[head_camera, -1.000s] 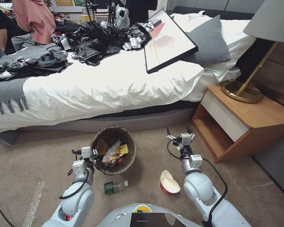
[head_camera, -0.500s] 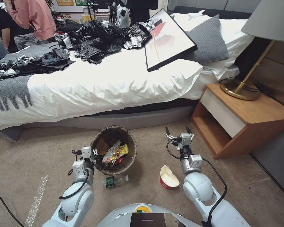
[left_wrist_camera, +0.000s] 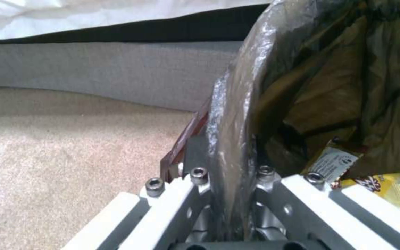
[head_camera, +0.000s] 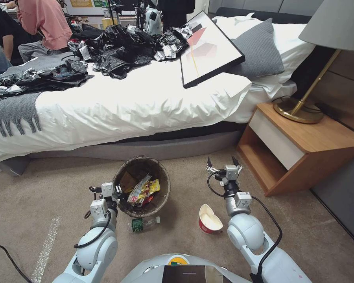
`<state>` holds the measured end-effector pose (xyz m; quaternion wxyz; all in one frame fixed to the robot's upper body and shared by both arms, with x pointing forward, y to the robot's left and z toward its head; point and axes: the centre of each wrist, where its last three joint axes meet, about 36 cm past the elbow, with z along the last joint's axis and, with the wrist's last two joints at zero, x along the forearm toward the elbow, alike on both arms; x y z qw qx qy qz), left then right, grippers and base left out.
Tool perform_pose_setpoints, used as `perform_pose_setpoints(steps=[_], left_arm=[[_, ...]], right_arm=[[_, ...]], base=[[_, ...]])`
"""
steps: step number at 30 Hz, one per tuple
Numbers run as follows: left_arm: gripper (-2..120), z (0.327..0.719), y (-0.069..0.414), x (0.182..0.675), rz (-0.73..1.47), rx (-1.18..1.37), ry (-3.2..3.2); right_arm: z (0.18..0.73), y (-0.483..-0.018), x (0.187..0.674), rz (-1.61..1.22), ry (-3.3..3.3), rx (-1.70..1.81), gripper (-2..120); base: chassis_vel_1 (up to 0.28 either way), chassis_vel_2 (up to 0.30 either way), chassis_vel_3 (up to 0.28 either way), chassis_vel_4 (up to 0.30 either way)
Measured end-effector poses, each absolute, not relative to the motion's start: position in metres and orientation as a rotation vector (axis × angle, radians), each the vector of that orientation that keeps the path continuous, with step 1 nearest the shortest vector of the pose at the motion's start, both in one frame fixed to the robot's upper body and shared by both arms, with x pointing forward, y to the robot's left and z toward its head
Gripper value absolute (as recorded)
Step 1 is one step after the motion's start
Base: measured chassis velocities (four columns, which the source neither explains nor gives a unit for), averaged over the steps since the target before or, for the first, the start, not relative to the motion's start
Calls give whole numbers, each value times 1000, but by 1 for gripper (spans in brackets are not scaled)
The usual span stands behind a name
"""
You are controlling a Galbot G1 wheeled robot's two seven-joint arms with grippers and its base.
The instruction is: Pick up the trash bin, then pick up the garbage from the floor and place it into the trash bin.
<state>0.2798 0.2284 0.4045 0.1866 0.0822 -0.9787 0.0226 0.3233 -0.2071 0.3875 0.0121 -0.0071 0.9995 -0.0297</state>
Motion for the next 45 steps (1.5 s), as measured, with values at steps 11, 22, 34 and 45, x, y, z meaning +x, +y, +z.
perform_pose_setpoints(steps=[11,22,34,45], left_arm=[[0,403,230,281,58,235,-2754],[0,403,231,281,53,234,-2753],[0,403,233,278,44,231,-2748],[0,403,232,279,48,230,-2749]], right_arm=[[388,-232,333,-192,3137,-70,100],[396,-268,343,-287,3232,-261,100],[372,-299,335,-485,3343,-563,100],[348,-302,319,-570,3386,-702,100]], base=[[0,0,0,0],[0,0,0,0],[0,0,0,0],[0,0,0,0]])
